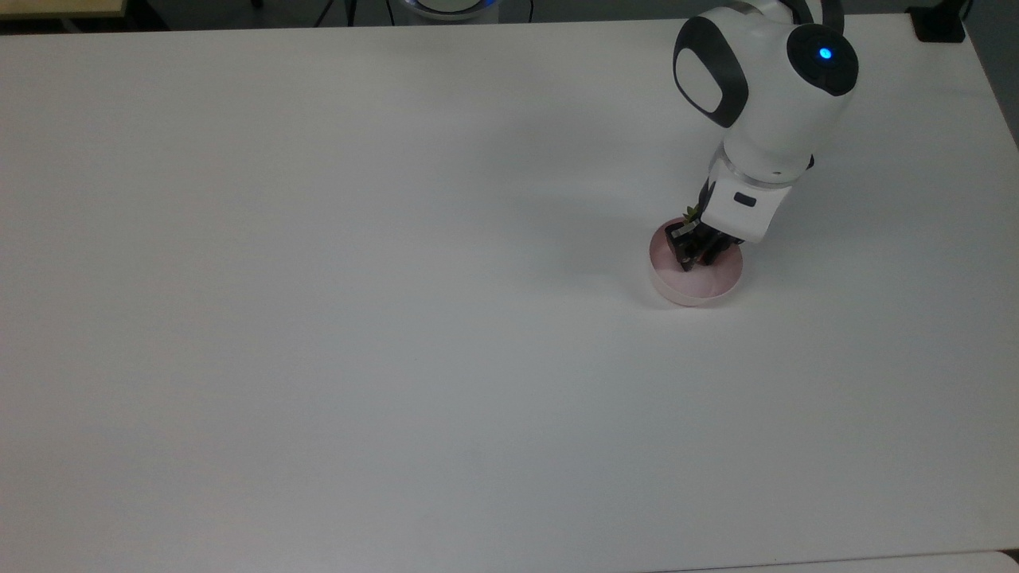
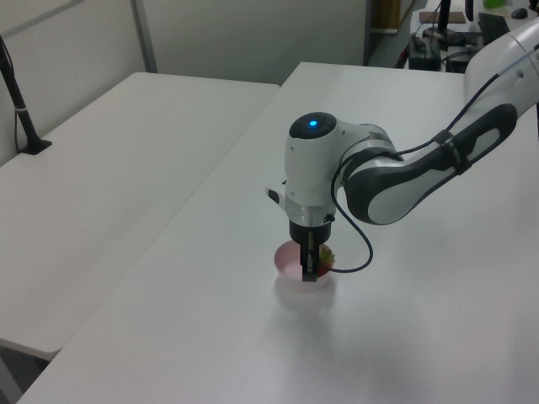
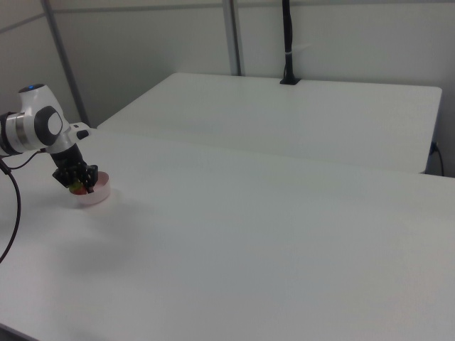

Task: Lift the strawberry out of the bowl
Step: 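Close the gripper on the strawberry inside the bowl, then lift the strawberry out of the bowl and carry it aside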

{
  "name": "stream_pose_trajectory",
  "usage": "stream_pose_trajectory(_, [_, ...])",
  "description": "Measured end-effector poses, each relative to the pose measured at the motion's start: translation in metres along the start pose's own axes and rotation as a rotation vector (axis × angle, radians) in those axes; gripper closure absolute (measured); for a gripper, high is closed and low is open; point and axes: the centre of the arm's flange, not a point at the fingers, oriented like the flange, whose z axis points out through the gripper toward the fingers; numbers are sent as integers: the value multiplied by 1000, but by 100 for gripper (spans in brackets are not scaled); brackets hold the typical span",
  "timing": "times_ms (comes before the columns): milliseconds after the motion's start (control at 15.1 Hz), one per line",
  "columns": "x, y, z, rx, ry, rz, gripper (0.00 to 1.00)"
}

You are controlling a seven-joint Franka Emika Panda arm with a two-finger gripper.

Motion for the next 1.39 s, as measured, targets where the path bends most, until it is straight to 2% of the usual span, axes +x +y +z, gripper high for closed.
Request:
stream_pose_trajectory(594, [-2,15,-30,-1,-12,21,72])
stream_pose_trajectory(792, [-4,29,-44,5,-25,24,76])
stream_pose_trajectory(1056, [-3,45,-54,3,-21,37,76])
stream_pose_trajectory(1254, [-2,69,-72,3,-2,65,76])
stream_pose_trajectory(1386, [-2,103,-84,-9,5,77,76])
